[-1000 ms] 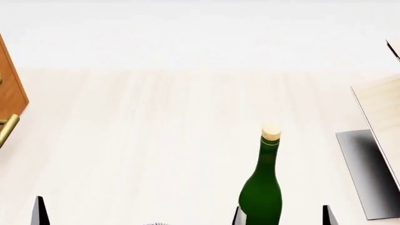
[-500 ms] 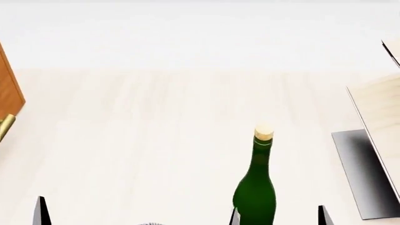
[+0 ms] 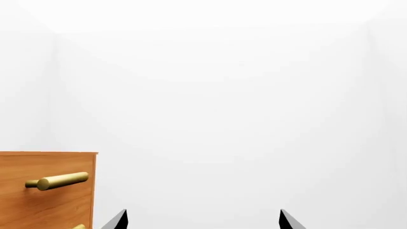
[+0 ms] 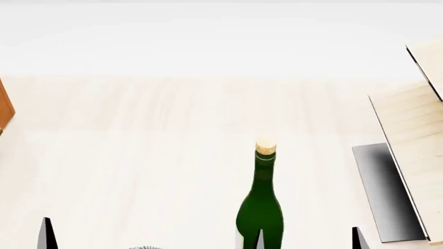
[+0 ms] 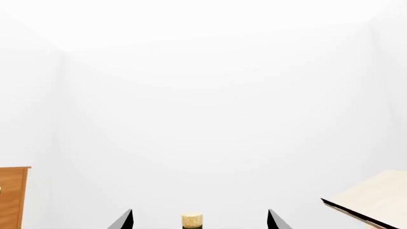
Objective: Put the wine bottle on the wine rack.
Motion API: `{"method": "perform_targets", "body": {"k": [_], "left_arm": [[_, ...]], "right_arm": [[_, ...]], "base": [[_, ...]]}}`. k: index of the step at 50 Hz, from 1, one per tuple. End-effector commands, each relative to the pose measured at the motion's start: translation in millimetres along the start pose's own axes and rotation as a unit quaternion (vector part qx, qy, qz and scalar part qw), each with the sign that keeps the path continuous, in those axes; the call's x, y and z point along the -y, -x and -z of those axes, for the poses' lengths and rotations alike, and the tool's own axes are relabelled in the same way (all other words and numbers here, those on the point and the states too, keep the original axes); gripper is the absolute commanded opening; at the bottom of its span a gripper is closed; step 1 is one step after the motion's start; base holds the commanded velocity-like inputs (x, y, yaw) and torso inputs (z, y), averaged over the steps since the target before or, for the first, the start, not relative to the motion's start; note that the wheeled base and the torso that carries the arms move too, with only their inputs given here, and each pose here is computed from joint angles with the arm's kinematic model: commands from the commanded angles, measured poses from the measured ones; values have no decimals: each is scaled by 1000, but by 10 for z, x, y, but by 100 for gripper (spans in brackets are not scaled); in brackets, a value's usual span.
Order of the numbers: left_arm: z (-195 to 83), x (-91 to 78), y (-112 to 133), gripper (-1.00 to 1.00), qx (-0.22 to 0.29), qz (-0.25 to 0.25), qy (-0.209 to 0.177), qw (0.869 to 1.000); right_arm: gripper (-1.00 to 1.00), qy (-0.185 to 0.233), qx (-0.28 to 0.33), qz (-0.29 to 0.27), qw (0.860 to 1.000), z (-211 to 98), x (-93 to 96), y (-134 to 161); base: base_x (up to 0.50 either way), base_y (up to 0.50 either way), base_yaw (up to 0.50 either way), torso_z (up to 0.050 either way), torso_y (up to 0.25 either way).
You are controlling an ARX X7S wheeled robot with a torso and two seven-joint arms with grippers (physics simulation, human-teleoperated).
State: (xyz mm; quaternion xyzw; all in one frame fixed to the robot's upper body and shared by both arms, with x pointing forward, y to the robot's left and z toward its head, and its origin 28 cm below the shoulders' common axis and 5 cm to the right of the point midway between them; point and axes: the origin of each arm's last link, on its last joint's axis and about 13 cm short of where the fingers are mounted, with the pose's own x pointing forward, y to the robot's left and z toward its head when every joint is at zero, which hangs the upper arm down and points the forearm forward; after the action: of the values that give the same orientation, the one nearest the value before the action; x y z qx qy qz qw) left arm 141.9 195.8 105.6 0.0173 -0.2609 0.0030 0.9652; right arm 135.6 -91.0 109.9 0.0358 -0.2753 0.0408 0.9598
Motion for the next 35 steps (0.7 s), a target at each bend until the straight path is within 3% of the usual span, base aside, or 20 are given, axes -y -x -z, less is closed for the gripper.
{"method": "perform_targets", "body": {"k": [1, 35], "left_arm": [[-11, 2, 1, 100, 1, 0, 0, 1000], [-28, 5, -5, 100, 2, 2, 0, 1000]], "right_arm": [[100, 0, -1, 1, 1000, 5, 4, -4], [100, 5, -3, 2, 1000, 5, 9, -23]], "base": [[0, -90, 0, 0, 0], [0, -89, 0, 0, 0]]}}
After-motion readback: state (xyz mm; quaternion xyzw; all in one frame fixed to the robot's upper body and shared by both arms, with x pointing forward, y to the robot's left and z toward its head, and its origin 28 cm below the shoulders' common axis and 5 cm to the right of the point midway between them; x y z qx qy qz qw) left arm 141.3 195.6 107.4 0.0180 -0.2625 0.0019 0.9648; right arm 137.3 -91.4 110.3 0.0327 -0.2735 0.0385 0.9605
